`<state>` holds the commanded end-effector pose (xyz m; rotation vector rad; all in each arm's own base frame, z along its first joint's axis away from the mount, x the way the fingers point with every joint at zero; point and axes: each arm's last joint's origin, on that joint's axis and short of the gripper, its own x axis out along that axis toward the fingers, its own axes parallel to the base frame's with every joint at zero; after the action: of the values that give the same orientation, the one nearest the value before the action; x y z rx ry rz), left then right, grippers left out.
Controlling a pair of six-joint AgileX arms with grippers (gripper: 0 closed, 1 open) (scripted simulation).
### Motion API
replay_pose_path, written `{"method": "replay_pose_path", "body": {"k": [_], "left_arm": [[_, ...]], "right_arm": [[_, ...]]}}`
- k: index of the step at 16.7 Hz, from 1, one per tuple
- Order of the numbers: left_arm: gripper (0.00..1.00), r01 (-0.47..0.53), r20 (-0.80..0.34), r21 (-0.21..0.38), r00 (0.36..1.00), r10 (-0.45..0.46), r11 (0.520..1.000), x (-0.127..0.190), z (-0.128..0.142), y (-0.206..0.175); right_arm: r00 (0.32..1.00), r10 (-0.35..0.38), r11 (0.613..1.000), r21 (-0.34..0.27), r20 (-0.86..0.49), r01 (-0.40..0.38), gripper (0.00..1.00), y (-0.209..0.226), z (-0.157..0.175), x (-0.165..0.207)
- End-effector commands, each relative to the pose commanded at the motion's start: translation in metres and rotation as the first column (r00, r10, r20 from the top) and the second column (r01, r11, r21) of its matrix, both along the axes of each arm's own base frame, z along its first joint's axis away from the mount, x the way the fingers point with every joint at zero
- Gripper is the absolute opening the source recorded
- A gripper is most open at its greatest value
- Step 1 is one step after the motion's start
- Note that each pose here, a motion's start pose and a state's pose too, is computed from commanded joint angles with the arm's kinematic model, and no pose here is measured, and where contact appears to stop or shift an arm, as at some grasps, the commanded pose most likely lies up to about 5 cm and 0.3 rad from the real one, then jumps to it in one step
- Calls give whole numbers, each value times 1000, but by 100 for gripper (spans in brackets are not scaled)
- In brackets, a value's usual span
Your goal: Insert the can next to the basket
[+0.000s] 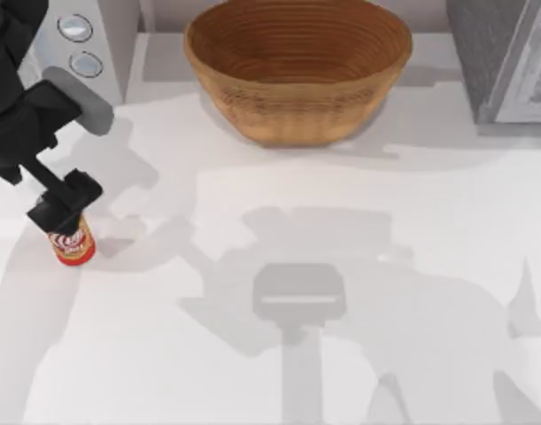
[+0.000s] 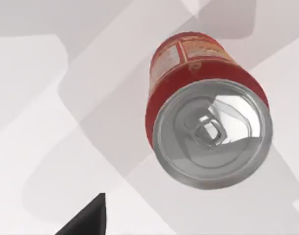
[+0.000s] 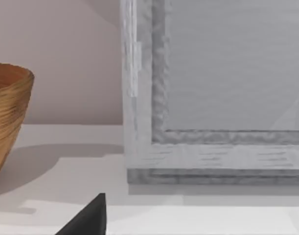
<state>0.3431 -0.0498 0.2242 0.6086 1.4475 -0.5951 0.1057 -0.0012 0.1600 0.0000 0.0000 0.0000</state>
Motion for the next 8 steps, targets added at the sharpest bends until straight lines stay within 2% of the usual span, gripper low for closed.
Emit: {"method": "replay_pose_path", "body": {"k": [4,8], "left_arm": [[100,30,-34,6,999,-30,1000,24,-4,-2],[100,32,-35,6,999,-32,999,25,-4,-2]], "right_arm": [[1000,0,1000,0,0,0,100,0,0,0],[1000,0,1000,0,0,0,100,0,0,0]]}}
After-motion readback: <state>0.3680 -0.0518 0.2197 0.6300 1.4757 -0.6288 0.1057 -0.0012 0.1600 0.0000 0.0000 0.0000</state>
